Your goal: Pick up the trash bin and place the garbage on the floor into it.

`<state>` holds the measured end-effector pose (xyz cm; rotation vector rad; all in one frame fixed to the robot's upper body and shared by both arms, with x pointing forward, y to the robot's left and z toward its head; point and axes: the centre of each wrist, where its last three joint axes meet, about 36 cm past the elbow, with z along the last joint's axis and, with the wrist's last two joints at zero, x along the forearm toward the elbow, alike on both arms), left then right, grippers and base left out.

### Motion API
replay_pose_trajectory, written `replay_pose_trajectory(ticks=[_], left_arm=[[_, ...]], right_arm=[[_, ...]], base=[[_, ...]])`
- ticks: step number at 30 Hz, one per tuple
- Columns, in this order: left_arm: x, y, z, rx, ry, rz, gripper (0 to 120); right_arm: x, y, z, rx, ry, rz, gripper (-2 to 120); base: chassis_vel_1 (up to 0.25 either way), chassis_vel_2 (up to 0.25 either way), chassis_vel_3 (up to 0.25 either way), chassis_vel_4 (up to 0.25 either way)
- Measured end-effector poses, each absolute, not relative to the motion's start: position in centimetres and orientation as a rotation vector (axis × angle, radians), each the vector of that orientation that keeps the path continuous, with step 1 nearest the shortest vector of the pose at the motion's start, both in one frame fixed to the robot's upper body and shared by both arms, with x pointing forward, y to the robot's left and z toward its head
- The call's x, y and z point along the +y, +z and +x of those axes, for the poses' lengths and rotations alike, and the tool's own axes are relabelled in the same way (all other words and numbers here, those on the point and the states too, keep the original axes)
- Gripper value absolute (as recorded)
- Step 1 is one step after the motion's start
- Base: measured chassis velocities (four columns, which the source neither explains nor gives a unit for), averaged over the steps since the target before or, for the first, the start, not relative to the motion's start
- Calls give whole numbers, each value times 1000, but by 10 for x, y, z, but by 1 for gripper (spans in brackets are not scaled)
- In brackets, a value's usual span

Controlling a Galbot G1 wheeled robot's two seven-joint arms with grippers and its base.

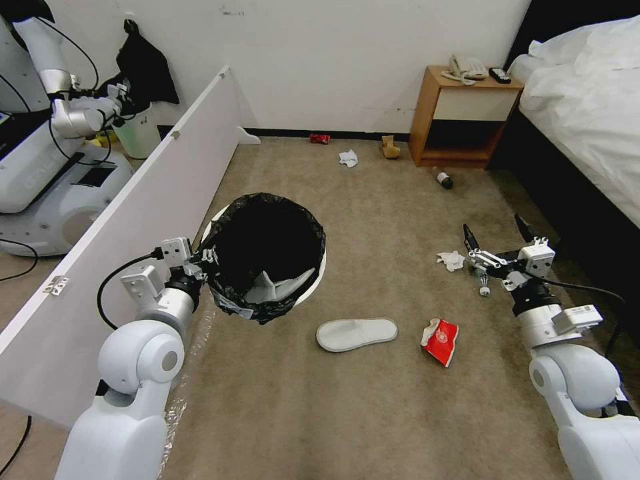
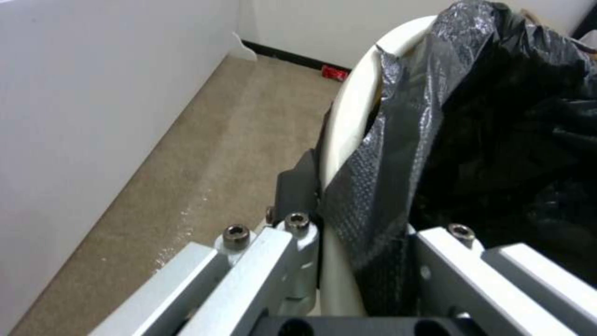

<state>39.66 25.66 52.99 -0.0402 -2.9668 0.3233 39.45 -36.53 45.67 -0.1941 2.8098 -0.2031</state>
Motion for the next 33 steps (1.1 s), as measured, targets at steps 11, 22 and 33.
replay_pose_trajectory(ticks=[11,22,33], left_arm=[[256,530,396,-2961,328,-41,4],[256,531,394,-2962,327,-43,4],[255,531,393,-2962,330,-34,4]], right_arm=[[-364,458,394,2805,-205,-217,100],[-362,457,393,2799,-196,-222,100],[-362,455,393,2773,-193,-235,100]], base=[[-19,18,15,-17],[-184,191,193,-187],[-283,280,286,-286]])
